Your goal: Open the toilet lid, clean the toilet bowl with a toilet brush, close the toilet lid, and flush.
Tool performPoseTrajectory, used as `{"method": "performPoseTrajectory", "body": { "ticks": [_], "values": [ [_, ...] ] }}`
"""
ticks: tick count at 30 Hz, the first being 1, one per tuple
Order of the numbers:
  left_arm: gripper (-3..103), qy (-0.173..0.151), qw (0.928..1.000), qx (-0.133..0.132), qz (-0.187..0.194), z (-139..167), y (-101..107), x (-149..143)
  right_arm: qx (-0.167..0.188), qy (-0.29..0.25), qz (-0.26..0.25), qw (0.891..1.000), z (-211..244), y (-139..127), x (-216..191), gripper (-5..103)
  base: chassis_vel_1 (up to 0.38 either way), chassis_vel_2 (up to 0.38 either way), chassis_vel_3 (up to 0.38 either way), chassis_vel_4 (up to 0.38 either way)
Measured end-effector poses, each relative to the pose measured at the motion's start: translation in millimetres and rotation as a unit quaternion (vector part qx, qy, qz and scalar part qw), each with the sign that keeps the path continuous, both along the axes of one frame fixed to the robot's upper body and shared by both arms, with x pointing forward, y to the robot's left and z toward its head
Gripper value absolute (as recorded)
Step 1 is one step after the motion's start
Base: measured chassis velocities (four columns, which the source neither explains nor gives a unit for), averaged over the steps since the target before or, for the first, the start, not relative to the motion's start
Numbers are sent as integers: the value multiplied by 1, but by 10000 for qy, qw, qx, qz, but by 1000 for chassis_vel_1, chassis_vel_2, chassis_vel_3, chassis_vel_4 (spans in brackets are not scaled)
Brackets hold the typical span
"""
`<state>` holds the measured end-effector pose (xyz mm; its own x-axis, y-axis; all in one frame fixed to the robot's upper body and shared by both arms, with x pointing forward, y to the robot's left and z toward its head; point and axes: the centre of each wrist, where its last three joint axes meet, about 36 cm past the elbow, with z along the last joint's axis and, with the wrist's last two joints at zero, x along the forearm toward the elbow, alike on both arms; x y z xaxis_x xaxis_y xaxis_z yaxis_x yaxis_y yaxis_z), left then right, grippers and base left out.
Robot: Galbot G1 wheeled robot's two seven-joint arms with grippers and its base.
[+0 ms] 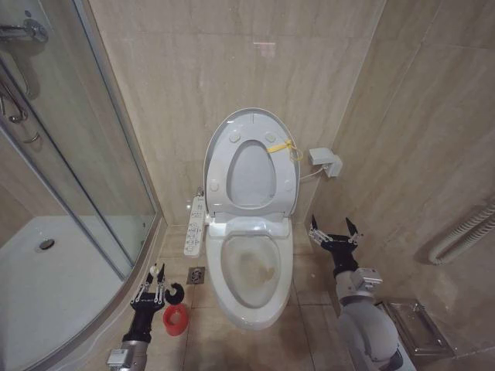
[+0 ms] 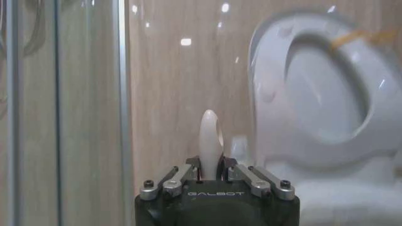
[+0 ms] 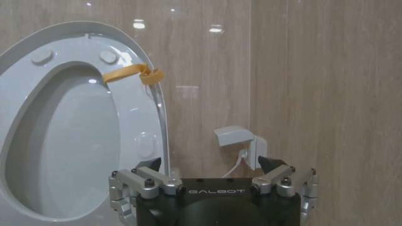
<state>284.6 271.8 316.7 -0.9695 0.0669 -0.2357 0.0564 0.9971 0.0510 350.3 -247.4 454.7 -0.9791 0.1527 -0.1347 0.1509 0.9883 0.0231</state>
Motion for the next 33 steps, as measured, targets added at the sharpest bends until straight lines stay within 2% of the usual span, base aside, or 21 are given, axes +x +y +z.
{"method": "performPoseTrajectory", "body": {
  "ticks": [2,3,8,15,22,29,33],
  "values": [
    [21,-126,9998,-80,-100,24,-10,-10,0,0,0,10000,0,0,0,100,0,0,0,0],
    [21,-126,9998,-80,-100,24,-10,-10,0,0,0,10000,0,0,0,100,0,0,0,0],
    [21,-308,9989,-189,-300,63,-26,-24,0,0,0,10000,0,0,0,100,0,0,0,0],
    [21,-621,9957,-316,-612,106,-37,-12,0,0,0,10000,0,0,0,100,0,0,0,0],
    [21,-763,9932,-390,-794,116,-35,10,0,0,0,10000,0,0,0,100,0,0,0,0],
    [21,-720,9912,-473,-1009,116,-28,37,0,0,0,10000,0,0,0,100,0,0,0,0],
    [21,-659,9894,-631,-1133,117,-28,52,0,0,0,10000,0,0,0,100,0,0,0,0]
  ]
}}
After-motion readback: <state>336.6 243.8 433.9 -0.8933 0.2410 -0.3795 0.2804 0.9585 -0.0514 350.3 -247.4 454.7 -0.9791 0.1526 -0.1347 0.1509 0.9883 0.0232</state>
